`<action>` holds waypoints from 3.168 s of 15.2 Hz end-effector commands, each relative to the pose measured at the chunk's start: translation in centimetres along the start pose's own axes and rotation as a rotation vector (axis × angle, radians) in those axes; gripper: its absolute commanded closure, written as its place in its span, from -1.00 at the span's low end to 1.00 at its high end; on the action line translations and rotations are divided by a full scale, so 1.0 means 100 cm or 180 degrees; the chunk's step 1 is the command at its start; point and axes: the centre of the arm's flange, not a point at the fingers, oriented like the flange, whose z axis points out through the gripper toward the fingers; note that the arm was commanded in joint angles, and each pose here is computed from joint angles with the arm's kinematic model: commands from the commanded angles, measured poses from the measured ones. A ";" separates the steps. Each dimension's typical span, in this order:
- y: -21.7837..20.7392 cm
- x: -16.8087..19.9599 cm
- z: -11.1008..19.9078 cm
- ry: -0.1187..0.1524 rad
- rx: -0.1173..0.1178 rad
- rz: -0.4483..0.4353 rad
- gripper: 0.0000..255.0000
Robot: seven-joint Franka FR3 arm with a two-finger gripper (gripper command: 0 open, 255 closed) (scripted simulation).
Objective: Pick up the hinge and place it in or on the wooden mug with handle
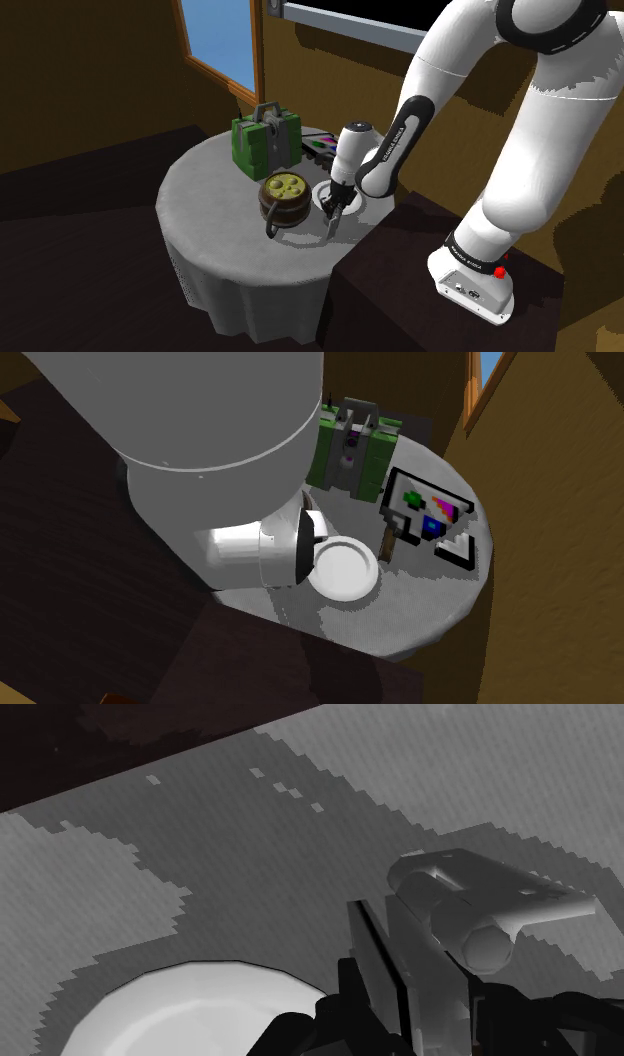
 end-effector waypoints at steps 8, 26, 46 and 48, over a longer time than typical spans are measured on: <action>-0.001 0.002 -0.045 -0.0002 -0.0001 0.0002 1.00; -0.004 0.005 -0.140 -0.0002 -0.0001 0.0002 1.00; -0.052 0.054 -0.224 -0.0002 -0.0001 0.0002 1.00; -0.071 0.073 -0.226 -0.0002 -0.0001 0.0002 1.00</action>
